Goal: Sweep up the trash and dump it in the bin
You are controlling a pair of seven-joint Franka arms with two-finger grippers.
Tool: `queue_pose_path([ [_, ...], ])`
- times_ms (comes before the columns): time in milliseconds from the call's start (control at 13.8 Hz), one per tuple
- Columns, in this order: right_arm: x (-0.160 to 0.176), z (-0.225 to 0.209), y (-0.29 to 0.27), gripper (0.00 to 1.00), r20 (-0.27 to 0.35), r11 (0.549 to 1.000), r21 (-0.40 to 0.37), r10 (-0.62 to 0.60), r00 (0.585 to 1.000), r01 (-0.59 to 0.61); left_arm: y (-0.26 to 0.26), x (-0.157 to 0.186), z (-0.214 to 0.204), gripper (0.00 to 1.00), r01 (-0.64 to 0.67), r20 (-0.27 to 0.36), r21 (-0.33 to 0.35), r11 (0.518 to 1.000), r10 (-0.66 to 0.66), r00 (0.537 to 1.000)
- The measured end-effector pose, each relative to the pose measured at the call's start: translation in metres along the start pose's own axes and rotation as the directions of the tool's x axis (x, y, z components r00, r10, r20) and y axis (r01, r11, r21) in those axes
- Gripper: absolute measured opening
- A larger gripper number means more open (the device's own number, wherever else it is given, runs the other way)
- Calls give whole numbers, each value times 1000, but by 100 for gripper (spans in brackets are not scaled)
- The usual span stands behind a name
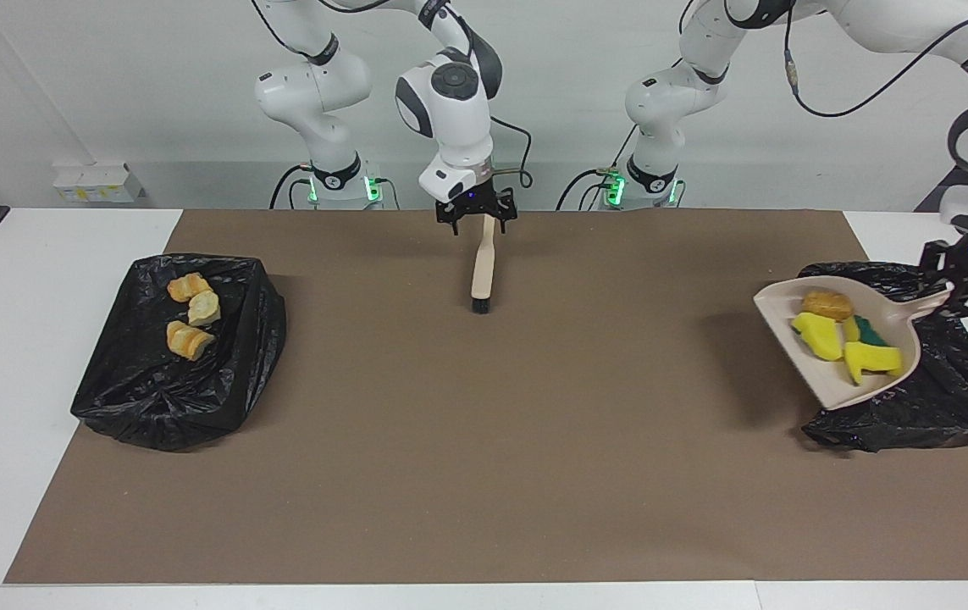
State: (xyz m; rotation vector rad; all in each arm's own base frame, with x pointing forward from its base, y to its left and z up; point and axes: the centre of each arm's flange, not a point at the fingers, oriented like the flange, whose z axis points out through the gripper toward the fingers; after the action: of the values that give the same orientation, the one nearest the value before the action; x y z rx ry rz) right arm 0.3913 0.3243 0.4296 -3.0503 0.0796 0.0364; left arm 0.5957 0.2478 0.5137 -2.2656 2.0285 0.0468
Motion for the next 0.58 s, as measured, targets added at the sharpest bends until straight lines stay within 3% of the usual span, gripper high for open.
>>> queue_pose_path([
  [290, 62, -68, 45, 100, -83, 1000, 2, -20, 996, 20, -10, -25, -10, 31, -102, 213, 49, 994, 89, 973],
  [580, 120, -131, 132, 100, -152, 997, 16, -73, 986, 76, -13, -41, -12, 31, -145, 387, 35, 989, 120, 914],
])
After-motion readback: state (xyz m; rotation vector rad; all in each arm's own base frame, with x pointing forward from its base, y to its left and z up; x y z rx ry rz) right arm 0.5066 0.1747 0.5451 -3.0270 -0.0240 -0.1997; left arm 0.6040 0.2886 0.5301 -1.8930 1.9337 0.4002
